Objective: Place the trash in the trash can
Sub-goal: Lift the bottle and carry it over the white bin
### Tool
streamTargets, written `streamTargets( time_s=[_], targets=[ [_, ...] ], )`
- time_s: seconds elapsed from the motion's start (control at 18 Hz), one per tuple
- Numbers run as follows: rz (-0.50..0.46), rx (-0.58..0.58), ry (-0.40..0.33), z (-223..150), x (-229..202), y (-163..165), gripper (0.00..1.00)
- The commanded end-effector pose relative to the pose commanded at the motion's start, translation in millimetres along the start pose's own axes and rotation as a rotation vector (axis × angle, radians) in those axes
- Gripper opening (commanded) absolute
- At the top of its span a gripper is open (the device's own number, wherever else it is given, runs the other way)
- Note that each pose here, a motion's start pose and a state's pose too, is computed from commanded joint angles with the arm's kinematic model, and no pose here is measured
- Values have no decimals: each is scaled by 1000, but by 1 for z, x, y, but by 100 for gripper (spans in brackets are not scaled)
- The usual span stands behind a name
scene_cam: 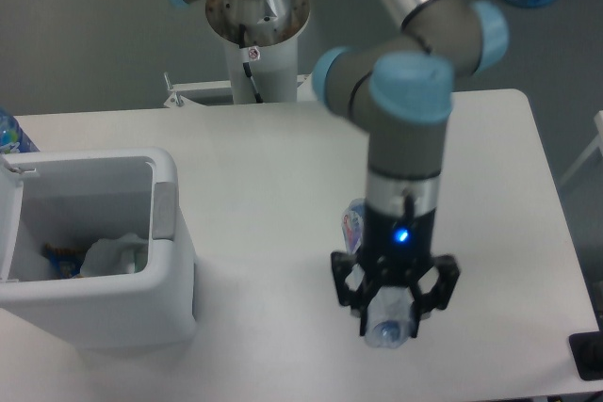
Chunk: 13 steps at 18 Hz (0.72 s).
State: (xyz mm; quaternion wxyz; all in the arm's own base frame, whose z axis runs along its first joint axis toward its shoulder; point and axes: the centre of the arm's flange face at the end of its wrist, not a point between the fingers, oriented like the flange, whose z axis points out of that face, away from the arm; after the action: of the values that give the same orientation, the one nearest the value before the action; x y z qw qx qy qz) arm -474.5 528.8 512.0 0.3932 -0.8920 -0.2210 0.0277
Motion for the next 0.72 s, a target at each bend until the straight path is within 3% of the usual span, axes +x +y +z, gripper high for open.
streamTargets(
  time_s=[0.28,0.44,0.72],
  targets=[
    [-57,58,0,-23,17,-15,48],
    [-25,79,47,-33,54,-24,48],
    [-83,97,95,-49,109,-34,48]
  ],
)
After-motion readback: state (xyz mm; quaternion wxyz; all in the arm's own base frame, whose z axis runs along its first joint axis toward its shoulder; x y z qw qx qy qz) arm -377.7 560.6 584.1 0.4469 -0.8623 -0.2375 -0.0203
